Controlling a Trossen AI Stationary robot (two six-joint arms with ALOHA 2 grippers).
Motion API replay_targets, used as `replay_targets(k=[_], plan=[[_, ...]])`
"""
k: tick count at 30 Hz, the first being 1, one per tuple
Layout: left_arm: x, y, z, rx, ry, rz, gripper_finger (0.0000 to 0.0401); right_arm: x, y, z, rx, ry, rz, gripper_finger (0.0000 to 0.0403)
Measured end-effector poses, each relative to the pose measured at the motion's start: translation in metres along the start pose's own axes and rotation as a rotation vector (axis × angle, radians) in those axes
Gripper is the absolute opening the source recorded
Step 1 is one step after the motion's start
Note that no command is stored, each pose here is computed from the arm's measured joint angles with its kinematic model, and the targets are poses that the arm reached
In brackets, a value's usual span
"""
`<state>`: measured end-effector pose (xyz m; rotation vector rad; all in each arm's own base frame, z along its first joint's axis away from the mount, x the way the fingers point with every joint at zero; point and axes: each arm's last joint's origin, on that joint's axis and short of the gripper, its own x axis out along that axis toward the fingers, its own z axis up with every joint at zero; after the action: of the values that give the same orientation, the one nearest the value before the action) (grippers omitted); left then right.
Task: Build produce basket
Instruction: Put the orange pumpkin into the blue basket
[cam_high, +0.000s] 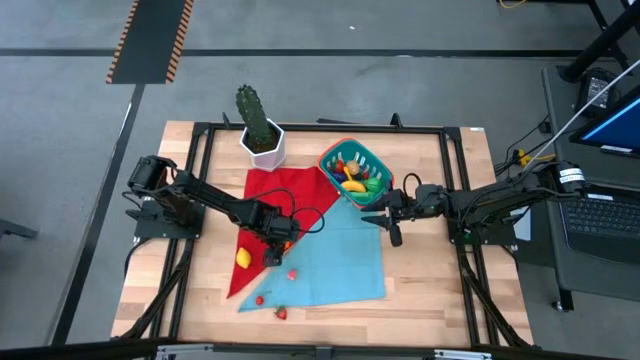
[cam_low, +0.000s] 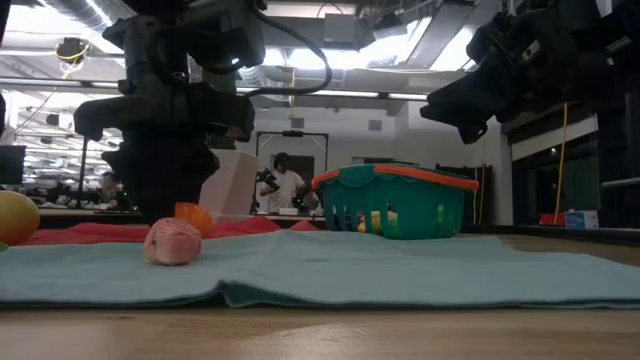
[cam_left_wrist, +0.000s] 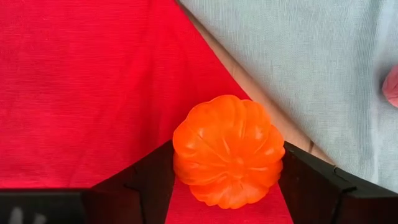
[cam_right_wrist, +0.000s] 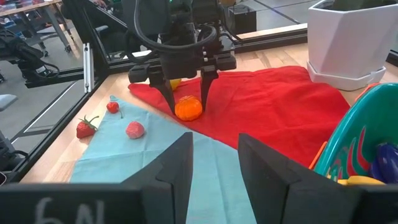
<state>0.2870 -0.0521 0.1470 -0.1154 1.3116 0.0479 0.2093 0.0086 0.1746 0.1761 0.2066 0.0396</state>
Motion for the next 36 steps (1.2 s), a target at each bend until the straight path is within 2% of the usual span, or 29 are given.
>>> replay_targets(k=[11,17,23,31,36], plan=[[-0.001,0.000,0.000,0.001,-0.002,0.000,0.0234,0.000,0.000,0.000,0.000,0.000,-0.001,0.0129],[-0.014,0.001,-0.001,0.030,-0.027,-0.007,0.0234,0.000,0.000,0.000,0.000,-0.001,0.000,0.0129],[-0.042,0.004,-0.005,0.040,-0.084,-0.018,0.0234,0.000,0.000,0.000,0.004,-0.001,0.000,0.0129],[-0.092,0.010,-0.011,0.101,-0.288,0.042,0.0234,0.000,0.000,-0.002,0.056,0.020,-0.004,0.0129],[-0.109,0.015,-0.012,0.089,-0.369,0.035,0.0234,0.000,0.000,-0.002,0.003,0.020,-0.004,0.0129]])
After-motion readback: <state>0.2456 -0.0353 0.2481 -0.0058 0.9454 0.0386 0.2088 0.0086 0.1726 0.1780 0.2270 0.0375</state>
